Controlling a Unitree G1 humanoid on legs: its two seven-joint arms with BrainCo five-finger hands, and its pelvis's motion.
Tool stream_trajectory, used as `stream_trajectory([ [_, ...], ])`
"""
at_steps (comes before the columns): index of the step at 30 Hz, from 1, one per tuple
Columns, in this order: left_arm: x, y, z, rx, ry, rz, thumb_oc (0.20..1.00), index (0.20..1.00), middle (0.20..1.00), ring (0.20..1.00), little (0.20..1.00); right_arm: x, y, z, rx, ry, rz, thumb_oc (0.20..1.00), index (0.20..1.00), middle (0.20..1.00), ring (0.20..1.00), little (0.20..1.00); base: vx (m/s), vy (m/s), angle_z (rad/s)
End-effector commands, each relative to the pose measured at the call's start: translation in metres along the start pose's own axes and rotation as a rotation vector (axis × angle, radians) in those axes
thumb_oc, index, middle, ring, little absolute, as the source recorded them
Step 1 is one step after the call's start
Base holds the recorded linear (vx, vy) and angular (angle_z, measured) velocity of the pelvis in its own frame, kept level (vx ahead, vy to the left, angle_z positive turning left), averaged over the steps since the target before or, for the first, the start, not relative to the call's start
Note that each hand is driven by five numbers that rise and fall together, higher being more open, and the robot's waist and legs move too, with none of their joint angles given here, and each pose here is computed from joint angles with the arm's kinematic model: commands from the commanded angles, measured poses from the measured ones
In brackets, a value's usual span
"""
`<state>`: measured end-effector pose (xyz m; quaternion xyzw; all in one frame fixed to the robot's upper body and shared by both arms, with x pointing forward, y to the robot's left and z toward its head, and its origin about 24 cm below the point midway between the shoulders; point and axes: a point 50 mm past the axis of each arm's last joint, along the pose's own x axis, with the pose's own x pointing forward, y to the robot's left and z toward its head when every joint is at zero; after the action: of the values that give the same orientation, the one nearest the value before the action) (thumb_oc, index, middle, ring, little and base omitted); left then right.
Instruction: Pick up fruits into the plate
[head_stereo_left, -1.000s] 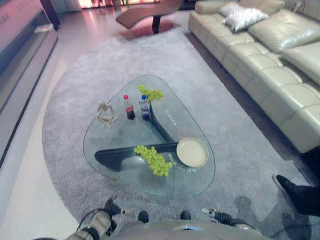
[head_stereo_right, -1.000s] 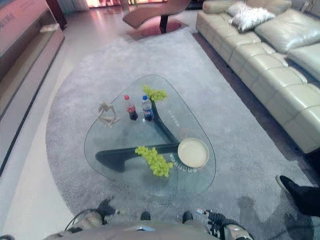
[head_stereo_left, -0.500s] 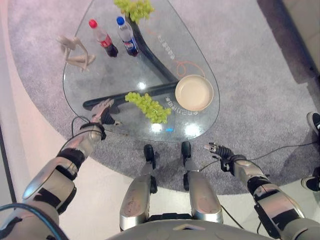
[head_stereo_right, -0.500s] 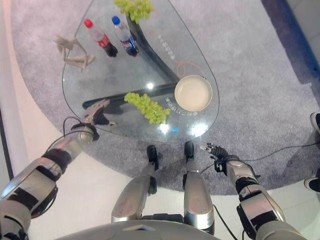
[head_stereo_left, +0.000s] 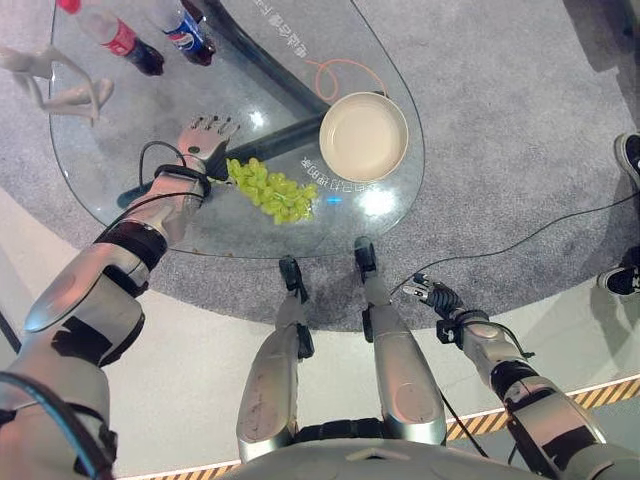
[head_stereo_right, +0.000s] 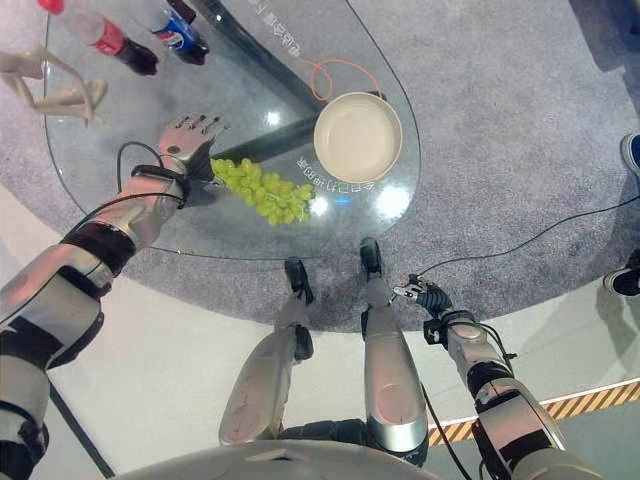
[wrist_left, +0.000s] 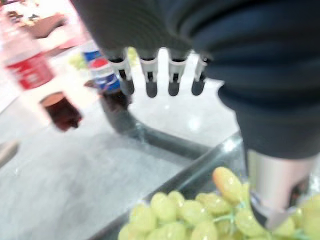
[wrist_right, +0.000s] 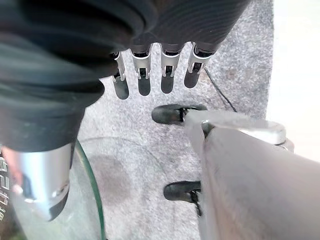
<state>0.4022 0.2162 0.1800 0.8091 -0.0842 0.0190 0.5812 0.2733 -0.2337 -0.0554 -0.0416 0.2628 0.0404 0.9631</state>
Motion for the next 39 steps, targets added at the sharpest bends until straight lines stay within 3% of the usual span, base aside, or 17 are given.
stream_trajectory([
  [1, 0.000, 0.001, -0.012, 0.109, 0.027, -0.018, 1.000, 1.000, 1.000, 1.000, 1.000, -0.001, 0.000, 0.001, 0.075, -0.033, -0.018, 1.000, 1.000, 1.000, 1.000, 1.000, -0.01, -0.015, -0.11],
  [12, 0.010, -0.001, 0.015, 0.167, -0.039, -0.058, 1.000, 1.000, 1.000, 1.000, 1.000, 0.006, 0.017, 0.023, 0.120, -0.119, 0.029, 1.000, 1.000, 1.000, 1.000, 1.000, -0.01, -0.014, -0.07],
  [22, 0.002, -0.029, 0.030, 0.253, -0.048, -0.132, 1.000, 1.000, 1.000, 1.000, 1.000, 0.008, 0.020, 0.032, 0.200, -0.161, 0.038, 1.000, 1.000, 1.000, 1.000, 1.000, 0.00, 0.000, 0.00],
  [23, 0.000, -0.032, 0.027, 0.273, -0.020, -0.119, 0.200, 0.200, 0.200, 0.200, 0.200, 0.008, 0.019, 0.033, 0.208, -0.166, 0.041, 1.000, 1.000, 1.000, 1.000, 1.000, -0.01, -0.010, -0.05],
  [39, -0.009, -0.051, 0.016, 0.275, 0.057, -0.121, 0.200, 0.200, 0.200, 0.200, 0.200, 0.011, 0.029, 0.040, 0.246, -0.191, 0.076, 1.000, 1.000, 1.000, 1.000, 1.000, 0.00, -0.001, 0.00],
])
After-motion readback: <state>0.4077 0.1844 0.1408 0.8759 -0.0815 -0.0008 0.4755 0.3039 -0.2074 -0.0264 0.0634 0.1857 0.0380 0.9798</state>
